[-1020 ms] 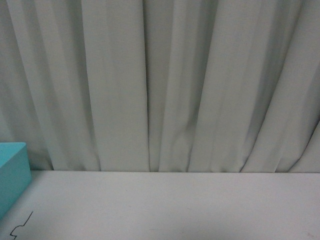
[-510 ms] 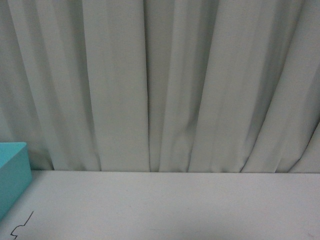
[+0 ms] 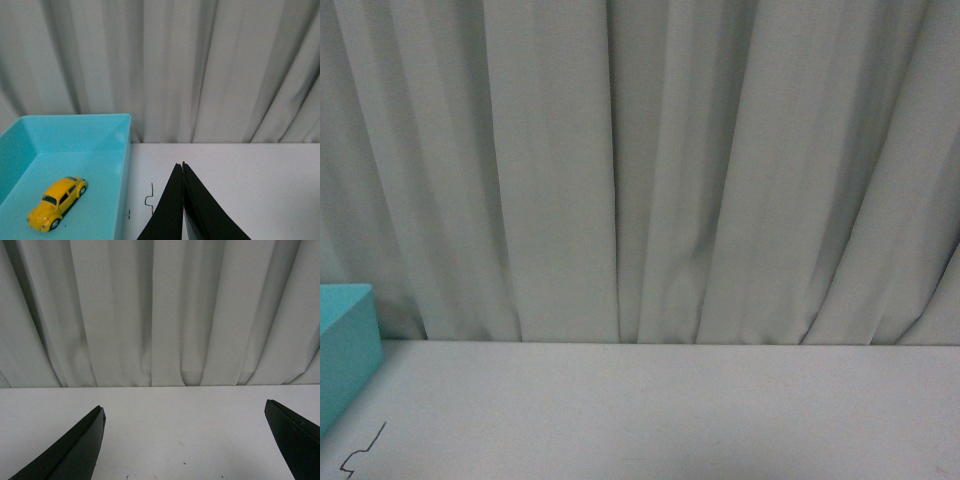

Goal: Wind up and store yellow beetle toy

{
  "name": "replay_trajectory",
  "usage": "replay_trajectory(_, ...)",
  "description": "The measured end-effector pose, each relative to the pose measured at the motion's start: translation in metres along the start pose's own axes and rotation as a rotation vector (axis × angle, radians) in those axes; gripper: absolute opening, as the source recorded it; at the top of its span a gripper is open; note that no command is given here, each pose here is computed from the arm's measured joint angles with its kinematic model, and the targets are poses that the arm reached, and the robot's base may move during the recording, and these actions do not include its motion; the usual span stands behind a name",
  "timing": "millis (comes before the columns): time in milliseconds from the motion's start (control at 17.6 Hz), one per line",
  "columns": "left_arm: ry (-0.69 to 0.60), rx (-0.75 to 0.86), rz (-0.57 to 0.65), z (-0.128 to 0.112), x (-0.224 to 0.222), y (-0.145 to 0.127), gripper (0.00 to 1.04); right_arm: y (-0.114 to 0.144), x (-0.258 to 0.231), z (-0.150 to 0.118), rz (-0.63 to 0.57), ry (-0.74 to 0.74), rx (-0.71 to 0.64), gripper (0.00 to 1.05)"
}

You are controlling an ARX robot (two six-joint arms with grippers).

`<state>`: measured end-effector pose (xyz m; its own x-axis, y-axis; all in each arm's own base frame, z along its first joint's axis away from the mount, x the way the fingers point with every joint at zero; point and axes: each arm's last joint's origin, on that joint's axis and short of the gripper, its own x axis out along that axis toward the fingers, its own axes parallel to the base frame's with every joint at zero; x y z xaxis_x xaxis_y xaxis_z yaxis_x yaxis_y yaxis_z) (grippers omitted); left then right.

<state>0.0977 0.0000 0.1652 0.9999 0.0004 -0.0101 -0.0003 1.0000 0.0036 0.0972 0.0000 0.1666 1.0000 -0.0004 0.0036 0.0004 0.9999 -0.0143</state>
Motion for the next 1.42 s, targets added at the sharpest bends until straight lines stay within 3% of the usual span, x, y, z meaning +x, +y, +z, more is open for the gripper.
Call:
replay_trajectory(567, -0.011, -0.001, 0.0, 0.0009, -0.0003, 0.0, 0.04, 0.0, 0.0, 0.0, 0.0, 0.0, 0.0, 0.98)
replay_trajectory(1077, -0.011, 0.0, 0.0, 0.0009, -0.0003, 0.0, 1.0, 0.0, 0.0, 0.0, 0.0, 0.0, 0.0, 0.98)
replay_trajectory(1417, -0.011, 0.0, 0.0, 0.0009, -0.0003, 0.0, 0.98, 0.0, 0.0, 0.0, 0.0, 0.0, 0.0, 0.98)
